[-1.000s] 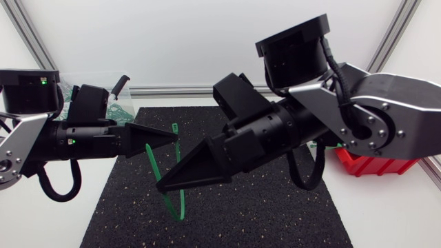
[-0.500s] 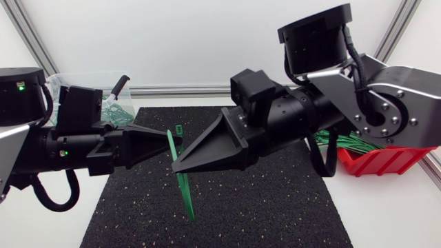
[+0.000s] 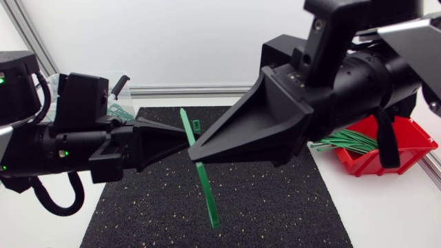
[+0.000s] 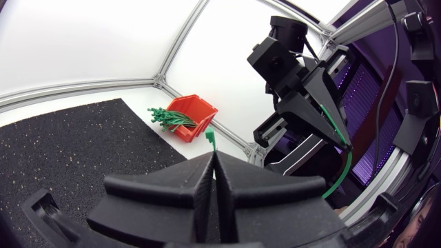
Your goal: Take a green cable tie from the red box, thread the tail through the head to close it, then place it in the transparent bin on the left.
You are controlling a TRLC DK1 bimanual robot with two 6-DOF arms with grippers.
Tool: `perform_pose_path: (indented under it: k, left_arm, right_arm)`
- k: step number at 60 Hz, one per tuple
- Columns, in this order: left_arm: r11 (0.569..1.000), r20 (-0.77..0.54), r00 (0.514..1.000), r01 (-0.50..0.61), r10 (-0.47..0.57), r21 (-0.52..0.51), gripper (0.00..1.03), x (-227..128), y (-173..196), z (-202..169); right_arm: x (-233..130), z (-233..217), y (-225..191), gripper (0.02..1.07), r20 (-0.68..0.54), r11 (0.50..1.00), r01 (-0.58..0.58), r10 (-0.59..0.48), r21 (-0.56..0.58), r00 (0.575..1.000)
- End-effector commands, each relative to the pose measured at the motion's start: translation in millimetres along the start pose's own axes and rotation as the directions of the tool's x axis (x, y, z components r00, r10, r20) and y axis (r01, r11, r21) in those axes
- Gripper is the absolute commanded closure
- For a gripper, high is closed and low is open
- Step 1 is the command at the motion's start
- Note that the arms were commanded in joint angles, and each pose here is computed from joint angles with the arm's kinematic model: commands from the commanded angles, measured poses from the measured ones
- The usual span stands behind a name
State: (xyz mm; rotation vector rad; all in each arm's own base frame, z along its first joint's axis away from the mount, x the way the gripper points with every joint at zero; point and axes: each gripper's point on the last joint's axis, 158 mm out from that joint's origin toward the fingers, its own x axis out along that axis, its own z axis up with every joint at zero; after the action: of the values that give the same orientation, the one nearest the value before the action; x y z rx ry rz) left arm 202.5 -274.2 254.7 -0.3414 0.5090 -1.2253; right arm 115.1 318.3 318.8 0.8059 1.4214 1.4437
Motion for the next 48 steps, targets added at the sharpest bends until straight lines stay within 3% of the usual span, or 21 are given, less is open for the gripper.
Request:
perform_pose_path:
  k: [1, 28, 48]
  left_arm:
    - [0.999, 0.06, 0.998, 0.025, -0.027, 0.033, 1.0, -6, -20, 28]
    - [0.992, 0.112, 0.993, 0.033, -0.047, 0.121, 1.0, -9, -56, 40]
    - [0.988, 0.117, 0.993, 0.014, -0.032, 0.151, 1.0, -10, -56, 38]
  right_arm:
    - [-4, -1, 10, 1.01, 0.004, 1.0, -0.002, 0.002, 0.027, 1.0]
    - [-12, -10, 14, 1.01, 0.013, 0.998, 0.014, -0.015, 0.067, 1.0]
    - [-13, -4, 6, 1.01, 0.026, 0.995, 0.023, -0.026, 0.099, 0.999]
